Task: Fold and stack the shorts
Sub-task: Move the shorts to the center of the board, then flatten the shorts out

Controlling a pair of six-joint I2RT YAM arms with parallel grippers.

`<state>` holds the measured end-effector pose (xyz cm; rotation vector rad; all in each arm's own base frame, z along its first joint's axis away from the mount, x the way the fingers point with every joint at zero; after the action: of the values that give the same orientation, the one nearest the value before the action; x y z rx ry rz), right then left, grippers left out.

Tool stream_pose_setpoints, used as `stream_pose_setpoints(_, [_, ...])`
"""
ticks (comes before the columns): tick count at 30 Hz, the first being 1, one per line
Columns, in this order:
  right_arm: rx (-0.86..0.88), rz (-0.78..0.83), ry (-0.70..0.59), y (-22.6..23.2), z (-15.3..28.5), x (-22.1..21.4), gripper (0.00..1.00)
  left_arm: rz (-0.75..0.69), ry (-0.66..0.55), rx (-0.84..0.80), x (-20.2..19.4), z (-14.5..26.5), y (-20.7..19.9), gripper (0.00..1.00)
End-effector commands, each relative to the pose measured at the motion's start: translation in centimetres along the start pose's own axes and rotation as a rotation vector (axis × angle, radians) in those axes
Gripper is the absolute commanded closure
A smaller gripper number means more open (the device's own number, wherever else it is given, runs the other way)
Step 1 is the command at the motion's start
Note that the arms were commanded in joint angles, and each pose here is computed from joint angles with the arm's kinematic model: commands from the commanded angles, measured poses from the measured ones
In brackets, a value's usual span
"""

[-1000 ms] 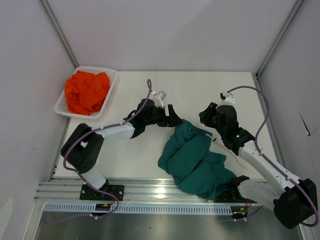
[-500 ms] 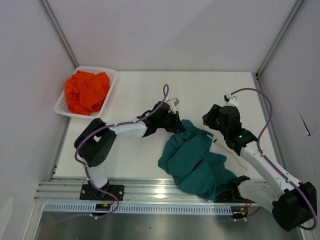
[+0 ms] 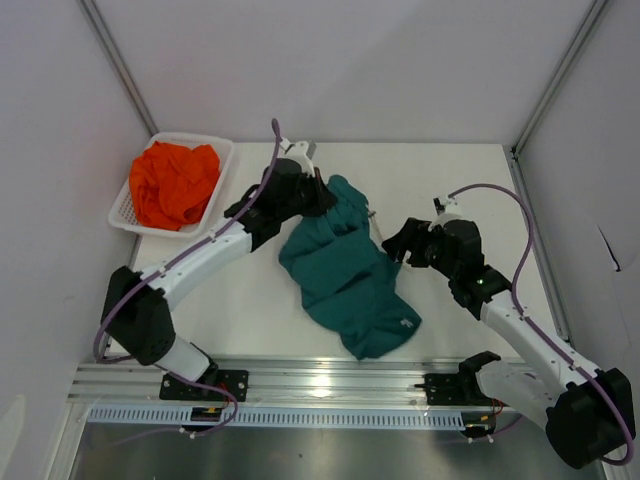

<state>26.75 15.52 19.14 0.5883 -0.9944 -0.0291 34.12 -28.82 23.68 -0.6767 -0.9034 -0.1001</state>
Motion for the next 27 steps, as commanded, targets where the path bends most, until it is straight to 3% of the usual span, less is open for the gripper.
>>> stream_pose_setpoints(1, [0.325,0.109,-0.015,4.8,0.8,0.5,0.22,-0.045,-0.140,0.012,4.3,3.2,-1.3,1.00])
stream_pose_setpoints(7, [0.471,0.208,0.001,8.7,0.6,-1.0,0.12,-0.022,-0.166,-0.022,4.0,4.1,-1.4,1.00])
stream_pose_setpoints(11, [0.507,0.223,0.015,9.9,-0.2,-1.2,0.11,-0.022,-0.169,-0.024,4.1,4.6,-1.6,1.00])
stream_pose_setpoints(16, [0.505,0.271,0.045,11.2,-2.0,-2.8,0.12,-0.018,-0.174,-0.018,4.4,5.2,-1.7,1.00])
stream_pose_setpoints(21, [0.540,0.265,0.070,12.3,-3.1,-4.3,0.21,-0.015,-0.168,-0.008,4.4,5.2,-1.5,1.00])
stream_pose_setpoints(22, [0.555,0.267,0.081,12.6,-3.1,-4.9,0.26,-0.014,-0.171,-0.007,4.5,5.2,-1.6,1.00])
stream_pose_setpoints(23, [0.557,0.266,0.087,12.8,-3.3,-5.1,0.51,-0.014,-0.168,-0.006,4.4,5.1,-1.5,1.00])
stream_pose_setpoints(26, [0.579,0.295,0.104,13.7,-2.7,-5.6,0.93,-0.007,-0.162,0.031,4.4,4.8,-0.7,1.00])
stream_pose_setpoints(27, [0.581,0.312,0.115,13.9,-2.3,-6.1,0.99,0.000,-0.168,0.053,4.9,4.7,0.0,1.00])
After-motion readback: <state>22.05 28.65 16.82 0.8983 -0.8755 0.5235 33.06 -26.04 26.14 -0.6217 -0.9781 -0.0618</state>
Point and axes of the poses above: each gripper's point midway between its finger pads, its own z axis back along the fingers, its own y axis along the line the jaws close on, x = y × z, the point moved 3 cm from there along z, back along the fingers, and after that the axes turned 1 degree about z, right-handed, at the moved point
